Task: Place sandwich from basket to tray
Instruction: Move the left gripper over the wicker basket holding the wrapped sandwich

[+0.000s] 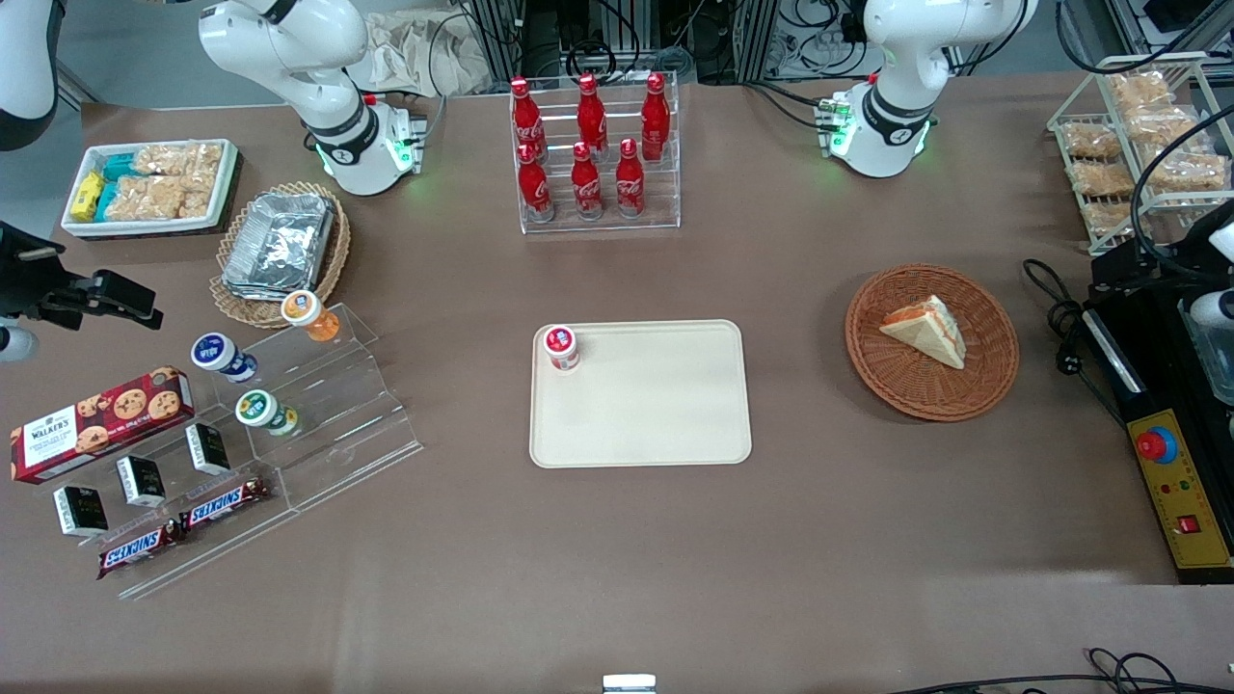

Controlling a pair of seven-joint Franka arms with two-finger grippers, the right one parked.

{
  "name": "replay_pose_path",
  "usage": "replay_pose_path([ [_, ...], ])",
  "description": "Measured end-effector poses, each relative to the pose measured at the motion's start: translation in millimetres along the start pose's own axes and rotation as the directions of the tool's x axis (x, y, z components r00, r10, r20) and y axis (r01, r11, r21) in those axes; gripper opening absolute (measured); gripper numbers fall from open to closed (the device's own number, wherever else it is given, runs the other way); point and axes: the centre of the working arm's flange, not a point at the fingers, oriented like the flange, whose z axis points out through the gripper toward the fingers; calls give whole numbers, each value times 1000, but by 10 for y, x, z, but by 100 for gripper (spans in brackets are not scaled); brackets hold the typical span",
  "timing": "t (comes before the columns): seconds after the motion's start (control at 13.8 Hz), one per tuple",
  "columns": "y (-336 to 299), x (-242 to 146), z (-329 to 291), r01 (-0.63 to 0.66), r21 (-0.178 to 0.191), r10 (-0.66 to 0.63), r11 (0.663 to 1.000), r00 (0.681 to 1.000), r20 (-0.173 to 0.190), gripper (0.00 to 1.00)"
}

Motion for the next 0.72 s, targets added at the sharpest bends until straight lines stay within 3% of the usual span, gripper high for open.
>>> replay_pose_path([
  [0.36,1,-5,4,0,-1,0,1000,1000,5,100],
  [0.72,12,-57,46,0,-11,0,1000,999,52,100],
])
